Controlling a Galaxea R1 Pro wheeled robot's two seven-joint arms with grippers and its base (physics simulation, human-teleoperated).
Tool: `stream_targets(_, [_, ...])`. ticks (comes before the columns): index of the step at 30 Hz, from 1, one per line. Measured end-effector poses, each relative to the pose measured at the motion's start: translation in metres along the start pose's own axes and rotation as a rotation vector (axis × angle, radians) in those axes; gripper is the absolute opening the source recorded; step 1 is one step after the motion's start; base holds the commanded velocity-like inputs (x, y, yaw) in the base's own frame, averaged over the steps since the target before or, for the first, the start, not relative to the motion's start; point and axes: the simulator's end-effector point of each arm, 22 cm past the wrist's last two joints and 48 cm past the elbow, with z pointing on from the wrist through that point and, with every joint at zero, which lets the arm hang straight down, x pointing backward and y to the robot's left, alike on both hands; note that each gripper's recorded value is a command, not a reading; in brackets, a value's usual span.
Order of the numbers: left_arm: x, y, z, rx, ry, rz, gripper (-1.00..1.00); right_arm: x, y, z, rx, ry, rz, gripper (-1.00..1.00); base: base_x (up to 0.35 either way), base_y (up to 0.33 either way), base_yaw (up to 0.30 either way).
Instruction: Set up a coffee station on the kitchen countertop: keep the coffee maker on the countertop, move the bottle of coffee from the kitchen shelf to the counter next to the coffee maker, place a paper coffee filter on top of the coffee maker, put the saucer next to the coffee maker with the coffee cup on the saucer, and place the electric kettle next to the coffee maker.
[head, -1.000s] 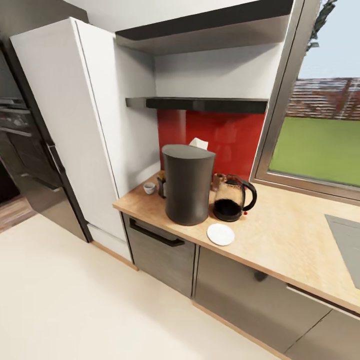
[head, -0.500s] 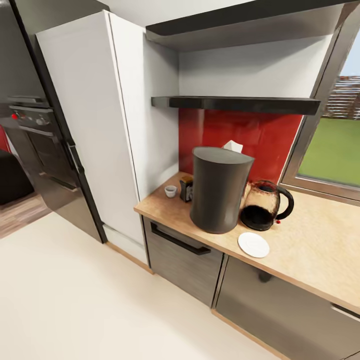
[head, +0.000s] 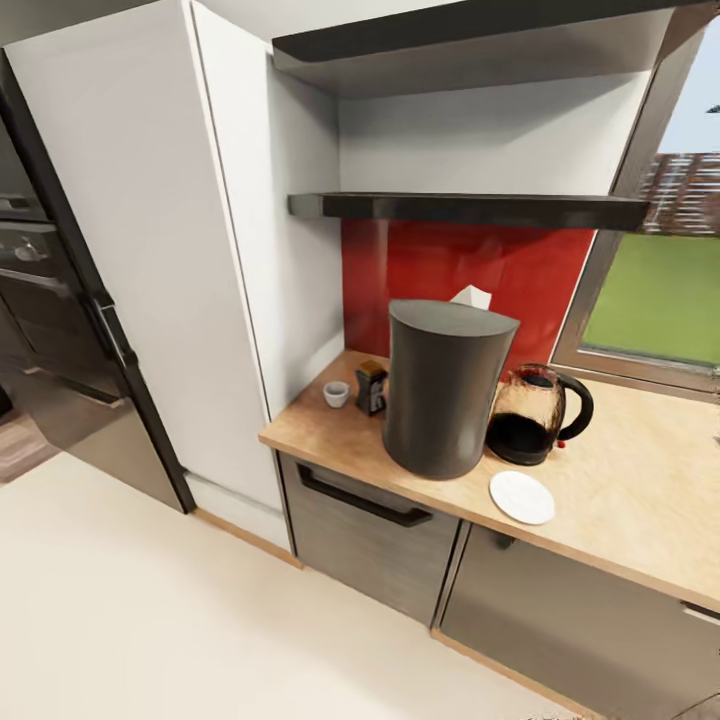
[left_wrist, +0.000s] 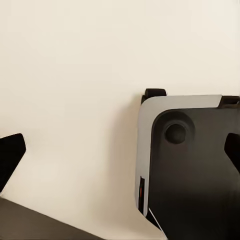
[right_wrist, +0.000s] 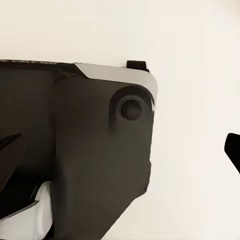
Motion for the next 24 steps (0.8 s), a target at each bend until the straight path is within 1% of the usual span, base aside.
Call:
stream_targets(10, [0.0002, 0.0, 0.0, 0.0, 0.0, 0.0, 1.0, -0.0005, 0.0019, 0.0, -0.005, -0.001, 0.003, 1.0, 0.1, 0.321, -0.275])
stream_targets(24, [-0.0016, 0.0007, -0.0001, -0.003, -0.004, -0.003, 1.0, -0.003, 0.005, -0.0004, -0.009, -0.007, 0.004, 1.0, -0.003, 0.336, -0.272])
